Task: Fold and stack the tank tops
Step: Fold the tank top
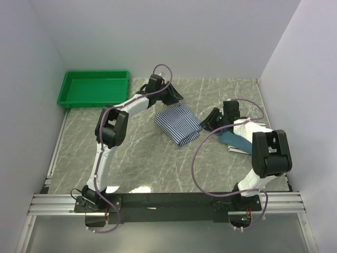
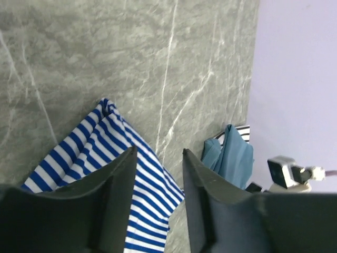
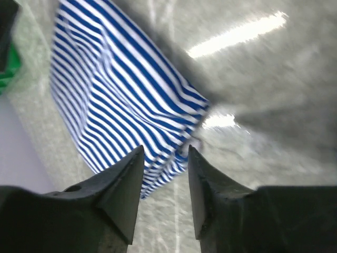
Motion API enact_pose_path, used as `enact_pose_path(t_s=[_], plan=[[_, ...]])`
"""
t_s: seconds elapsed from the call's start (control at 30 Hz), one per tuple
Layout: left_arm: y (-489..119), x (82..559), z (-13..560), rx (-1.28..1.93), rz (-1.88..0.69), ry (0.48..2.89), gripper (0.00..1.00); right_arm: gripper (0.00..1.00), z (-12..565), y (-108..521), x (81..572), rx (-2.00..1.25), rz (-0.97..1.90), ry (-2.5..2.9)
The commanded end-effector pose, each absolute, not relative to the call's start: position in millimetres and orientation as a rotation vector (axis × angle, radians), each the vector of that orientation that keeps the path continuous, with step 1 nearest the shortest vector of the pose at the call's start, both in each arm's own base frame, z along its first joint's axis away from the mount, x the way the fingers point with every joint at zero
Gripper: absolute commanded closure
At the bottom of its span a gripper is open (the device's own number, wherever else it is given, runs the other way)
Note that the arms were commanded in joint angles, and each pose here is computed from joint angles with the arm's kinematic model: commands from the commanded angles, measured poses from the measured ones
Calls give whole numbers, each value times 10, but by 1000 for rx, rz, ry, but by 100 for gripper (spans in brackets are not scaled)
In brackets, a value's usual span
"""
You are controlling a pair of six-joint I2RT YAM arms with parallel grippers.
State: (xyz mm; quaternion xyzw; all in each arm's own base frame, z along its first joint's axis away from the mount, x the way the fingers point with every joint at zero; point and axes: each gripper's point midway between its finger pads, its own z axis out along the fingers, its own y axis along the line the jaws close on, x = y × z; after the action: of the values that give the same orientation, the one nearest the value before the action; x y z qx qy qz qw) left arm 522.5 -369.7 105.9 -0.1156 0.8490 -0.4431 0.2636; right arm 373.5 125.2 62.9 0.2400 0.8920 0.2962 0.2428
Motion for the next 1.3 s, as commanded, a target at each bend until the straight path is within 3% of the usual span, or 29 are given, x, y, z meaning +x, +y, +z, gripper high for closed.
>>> enact_pose_path(t_s=[0.0, 0.13, 0.3, 0.43, 0.53, 0.77, 0.97, 1.13, 1.27], plan=[[-3751, 5272, 1624, -199, -1260, 2144, 53, 52, 878, 1096, 3725, 669, 731, 2332], [-3362, 5252, 1986, -378, -1081, 2067, 56, 52, 1136, 1181, 3640, 581, 642, 2285], [-3141, 5037, 1647, -496, -890, 2186, 72, 52, 1410, 1678, 3741, 392, 570, 2274], [-3145, 4958, 1240, -492, -855, 2283, 89, 55, 1288, 2096, 3799, 296, 584, 2326], [-3142, 4918, 971, -457, -822, 2330, 93, 57, 1064, 2351, 3740, 240, 613, 2384], [-3047, 4703, 395, -426, -713, 2468, 98, 60, 405, 2372, 3197, 259, 610, 2534], [-2849, 4404, 104, -463, -563, 2542, 99, 62, 196, 2301, 2998, 274, 609, 2578], [-2646, 4093, 27, -570, -462, 2562, 99, 61, 359, 2214, 3018, 267, 565, 2560], [-2571, 3765, 45, -636, -489, 2556, 99, 50, 808, 2051, 3124, 284, 570, 2469]])
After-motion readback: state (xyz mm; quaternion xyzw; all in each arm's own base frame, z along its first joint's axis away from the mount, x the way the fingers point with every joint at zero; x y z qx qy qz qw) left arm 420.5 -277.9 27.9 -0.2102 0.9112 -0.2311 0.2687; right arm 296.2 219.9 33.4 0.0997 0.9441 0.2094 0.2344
